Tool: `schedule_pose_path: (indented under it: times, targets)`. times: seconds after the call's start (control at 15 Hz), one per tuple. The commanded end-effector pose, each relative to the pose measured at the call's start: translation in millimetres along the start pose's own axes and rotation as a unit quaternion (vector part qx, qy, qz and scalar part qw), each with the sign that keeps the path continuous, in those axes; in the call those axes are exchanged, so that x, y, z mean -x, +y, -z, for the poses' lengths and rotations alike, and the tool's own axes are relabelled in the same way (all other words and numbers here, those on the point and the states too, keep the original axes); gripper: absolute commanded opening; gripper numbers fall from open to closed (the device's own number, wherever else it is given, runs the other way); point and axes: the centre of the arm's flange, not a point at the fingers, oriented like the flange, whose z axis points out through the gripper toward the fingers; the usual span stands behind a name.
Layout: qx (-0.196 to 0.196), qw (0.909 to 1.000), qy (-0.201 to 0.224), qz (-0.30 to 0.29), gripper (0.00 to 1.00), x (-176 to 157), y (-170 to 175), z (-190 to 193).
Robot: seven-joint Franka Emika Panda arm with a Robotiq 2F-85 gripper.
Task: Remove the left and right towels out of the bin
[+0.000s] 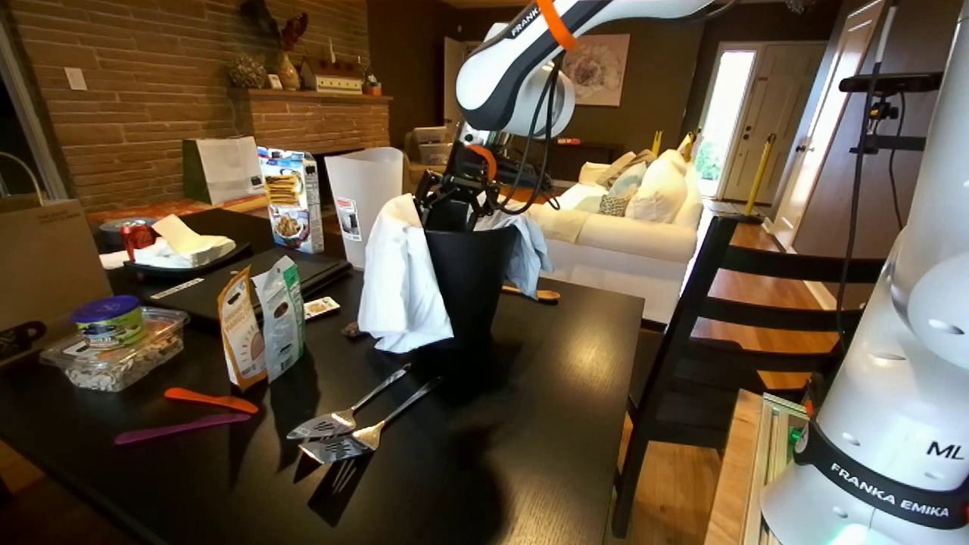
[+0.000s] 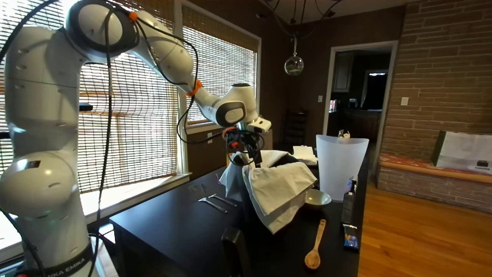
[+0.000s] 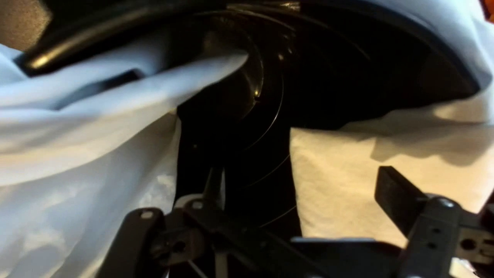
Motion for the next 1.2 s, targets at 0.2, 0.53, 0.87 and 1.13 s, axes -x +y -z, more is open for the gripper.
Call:
schedule_pose_path:
  times: [0.2,0.53,0.87,1.13]
  targets:
    - [-0.038,0.9980,-0.049,-0.009,1.00,-44.3,8.5,-13.0]
    - [-0.077,0.9944,-0.072,-0.010,1.00,-54.4,16.6,-29.0]
    - [-0.113,0.9910,-0.071,-0.009,1.00,-63.4,19.5,-41.8]
    - [-0.127,0.9895,-0.068,-0.013,0.75,-67.9,17.2,-47.4]
